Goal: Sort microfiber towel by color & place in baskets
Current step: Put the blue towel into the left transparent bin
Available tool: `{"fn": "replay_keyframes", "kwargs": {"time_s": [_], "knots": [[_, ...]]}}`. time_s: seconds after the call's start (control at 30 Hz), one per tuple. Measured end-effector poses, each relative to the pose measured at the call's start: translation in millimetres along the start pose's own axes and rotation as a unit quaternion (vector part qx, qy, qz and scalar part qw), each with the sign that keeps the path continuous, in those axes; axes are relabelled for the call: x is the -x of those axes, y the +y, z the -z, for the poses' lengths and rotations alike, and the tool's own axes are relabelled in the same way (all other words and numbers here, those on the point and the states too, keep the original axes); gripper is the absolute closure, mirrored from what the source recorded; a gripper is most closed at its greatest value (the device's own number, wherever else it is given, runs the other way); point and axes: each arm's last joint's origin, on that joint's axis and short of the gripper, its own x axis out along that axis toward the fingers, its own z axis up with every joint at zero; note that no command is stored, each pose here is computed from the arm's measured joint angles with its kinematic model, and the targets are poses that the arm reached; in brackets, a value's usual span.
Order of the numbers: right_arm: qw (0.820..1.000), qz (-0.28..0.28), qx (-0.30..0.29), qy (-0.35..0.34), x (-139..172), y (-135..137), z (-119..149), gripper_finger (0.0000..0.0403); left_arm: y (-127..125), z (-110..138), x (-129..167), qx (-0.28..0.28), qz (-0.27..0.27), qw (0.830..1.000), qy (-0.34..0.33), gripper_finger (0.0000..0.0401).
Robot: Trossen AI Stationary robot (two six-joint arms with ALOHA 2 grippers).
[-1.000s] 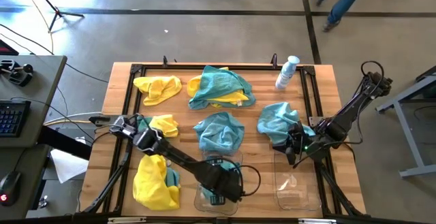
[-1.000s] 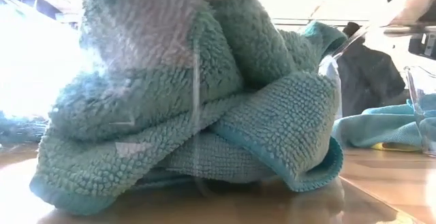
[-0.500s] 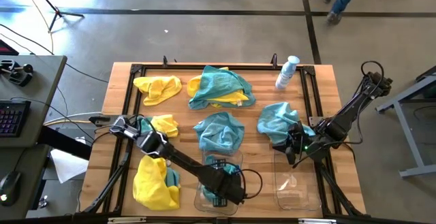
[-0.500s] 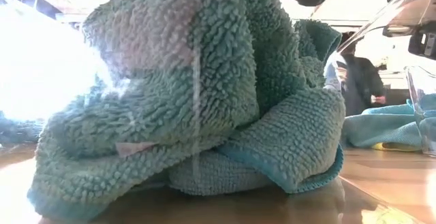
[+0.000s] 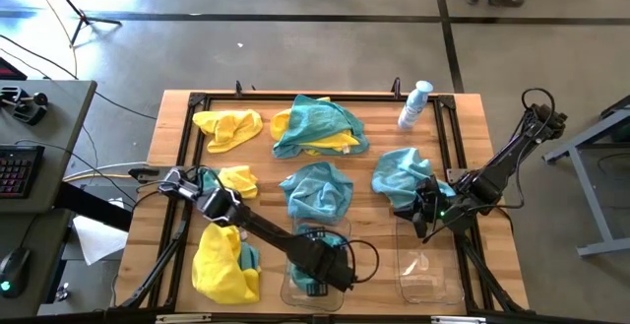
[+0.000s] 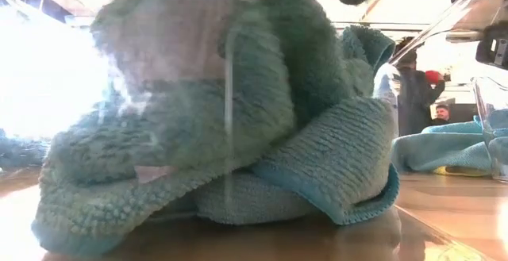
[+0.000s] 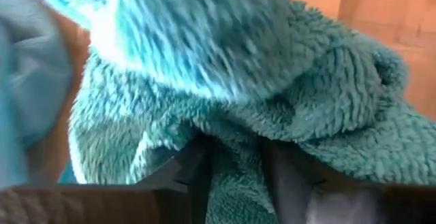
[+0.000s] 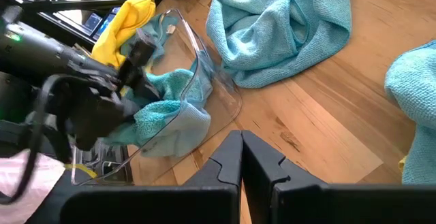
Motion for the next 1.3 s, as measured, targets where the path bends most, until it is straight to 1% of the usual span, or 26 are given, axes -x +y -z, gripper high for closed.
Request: {"fn": "replay_keyframes", "kwargs": {"time_s": [0.13,0.43,0.5,0.63,0.73,0.83,0.9,1.1,1.2,1.3], "knots": [[1.0,-0.001,-0.001,-0.001,0.0,0.2,-0.2,0.0403,5.3,4.6,25.8,0.001,-0.005,1.0,-0.013,0.0272],[1.0,0.001,-0.002,-0.002,-0.5,-0.1,-0.9,0.0403,20.2,15.0,95.0,0.018,0.012,0.996,-0.085,0.027],[1.0,0.001,-0.002,-0.002,-0.5,-0.1,-0.9,0.0403,25.7,19.9,108.9,0.007,0.014,0.996,-0.088,0.027],[1.0,0.001,-0.001,-0.002,-0.5,-0.1,-0.9,0.0403,34.4,28.0,130.4,-0.043,0.022,0.995,-0.093,0.027],[1.0,0.001,0.004,-0.002,-0.5,-0.1,-0.9,0.0403,40.8,29.3,140.1,-0.05,0.017,0.993,-0.107,0.027],[1.0,0.001,0.026,-0.003,-0.5,-0.2,-0.9,0.0403,49.2,28.0,145.2,0.003,0.018,0.993,-0.113,0.027],[0.999,0.003,0.032,-0.009,-0.5,-0.2,-1.3,0.0403,54.5,25.8,146.4,0.014,0.02,0.993,-0.116,0.027],[0.998,0.014,0.044,-0.04,-0.4,-0.8,-3.1,0.0403,67.8,14.8,149.2,-0.016,0.014,0.989,-0.149,0.027],[0.996,0.025,0.06,-0.068,-0.2,-1.3,-4.8,0.0403,84.5,7.4,146.2,-0.025,0.001,0.989,-0.147,0.027],[0.991,0.039,0.081,-0.101,0.2,-1.8,-6.7,0.0403,106.1,-1.5,142.8,-0.016,-0.009,0.989,-0.145,0.027]]}}
